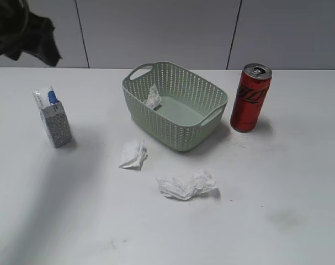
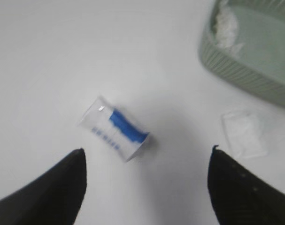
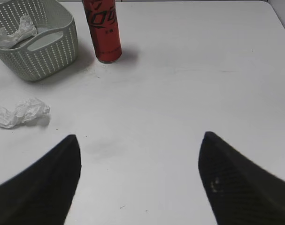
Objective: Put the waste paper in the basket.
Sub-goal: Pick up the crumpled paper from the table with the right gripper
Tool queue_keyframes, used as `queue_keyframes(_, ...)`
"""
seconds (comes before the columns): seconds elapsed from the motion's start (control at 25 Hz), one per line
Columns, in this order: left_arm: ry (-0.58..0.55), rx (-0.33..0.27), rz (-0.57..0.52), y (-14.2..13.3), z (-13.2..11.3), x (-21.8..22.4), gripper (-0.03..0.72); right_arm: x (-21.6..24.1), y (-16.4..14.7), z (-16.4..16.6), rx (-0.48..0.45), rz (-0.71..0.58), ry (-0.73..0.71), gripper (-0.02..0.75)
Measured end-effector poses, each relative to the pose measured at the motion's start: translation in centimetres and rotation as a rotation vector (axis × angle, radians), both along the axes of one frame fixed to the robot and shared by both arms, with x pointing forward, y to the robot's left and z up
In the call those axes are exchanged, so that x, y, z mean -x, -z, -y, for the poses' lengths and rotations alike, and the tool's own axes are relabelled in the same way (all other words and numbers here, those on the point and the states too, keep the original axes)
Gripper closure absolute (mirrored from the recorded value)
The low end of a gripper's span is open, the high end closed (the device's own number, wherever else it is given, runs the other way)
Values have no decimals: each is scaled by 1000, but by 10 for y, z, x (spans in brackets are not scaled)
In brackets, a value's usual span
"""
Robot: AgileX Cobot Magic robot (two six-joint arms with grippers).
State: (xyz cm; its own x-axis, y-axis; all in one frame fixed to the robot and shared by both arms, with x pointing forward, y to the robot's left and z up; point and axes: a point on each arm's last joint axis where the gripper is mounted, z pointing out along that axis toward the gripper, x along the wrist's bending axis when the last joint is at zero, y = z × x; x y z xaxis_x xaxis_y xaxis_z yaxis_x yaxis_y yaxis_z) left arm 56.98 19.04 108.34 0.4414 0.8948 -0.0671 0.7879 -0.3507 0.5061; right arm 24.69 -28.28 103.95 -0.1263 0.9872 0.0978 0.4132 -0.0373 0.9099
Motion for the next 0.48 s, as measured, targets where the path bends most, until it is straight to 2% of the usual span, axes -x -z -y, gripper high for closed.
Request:
queue_keyframes(0.12,-45,-70,-108,2,-23,6,96,0,0,0,0,0,0,149)
queue_keyframes(0.2,-67,-90,-178,4,-35,11,96,0,0,0,0,0,0,149)
queue_keyframes(0.48,-150,-93,-223,6,-67,51,96,0,0,0,0,0,0,149)
